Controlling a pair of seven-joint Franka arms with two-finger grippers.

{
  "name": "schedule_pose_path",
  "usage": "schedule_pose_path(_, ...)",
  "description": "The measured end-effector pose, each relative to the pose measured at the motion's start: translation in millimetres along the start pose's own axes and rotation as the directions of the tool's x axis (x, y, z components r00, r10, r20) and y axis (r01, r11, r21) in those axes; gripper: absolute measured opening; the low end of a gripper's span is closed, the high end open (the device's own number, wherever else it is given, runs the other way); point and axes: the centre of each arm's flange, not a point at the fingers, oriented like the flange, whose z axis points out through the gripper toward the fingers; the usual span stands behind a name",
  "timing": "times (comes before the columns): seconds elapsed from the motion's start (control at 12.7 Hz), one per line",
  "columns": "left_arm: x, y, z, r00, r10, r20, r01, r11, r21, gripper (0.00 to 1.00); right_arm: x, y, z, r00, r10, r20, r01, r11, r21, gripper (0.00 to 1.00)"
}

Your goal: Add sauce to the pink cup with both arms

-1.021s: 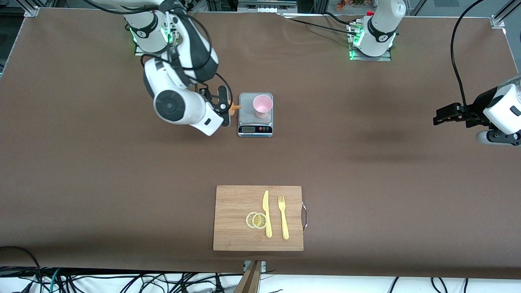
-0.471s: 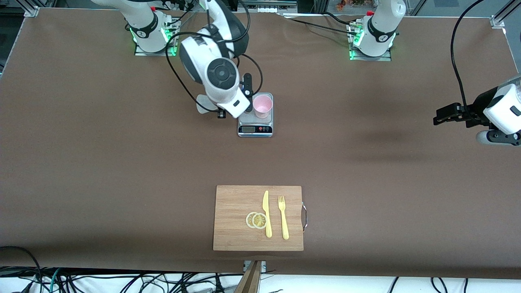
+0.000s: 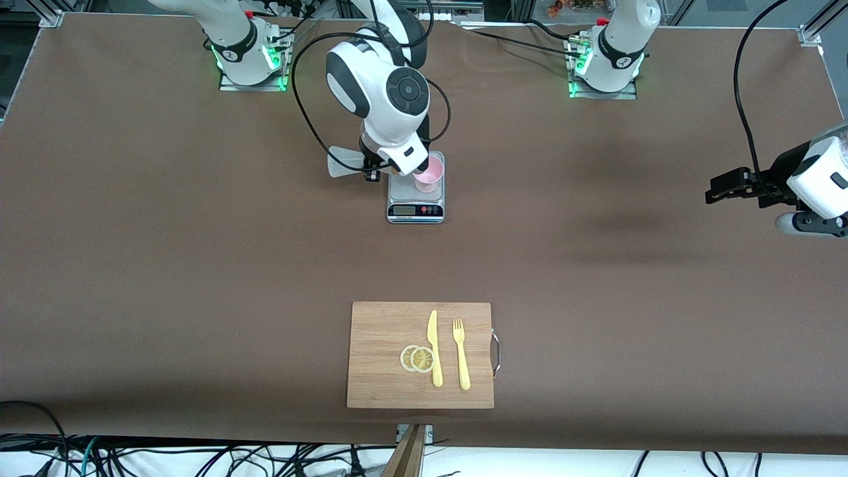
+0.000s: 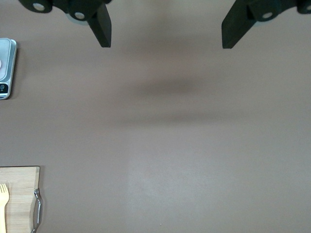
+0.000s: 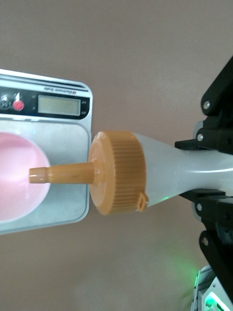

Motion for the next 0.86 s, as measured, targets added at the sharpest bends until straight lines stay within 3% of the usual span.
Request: schedule_pose_path(0.86,0,-1,0,1.0,-0.001,0.0,0.001,1.0,0.0,1.0,51,-52,9,0.98,0.123,0.154,-0.089,0.974,-0.206,0.32)
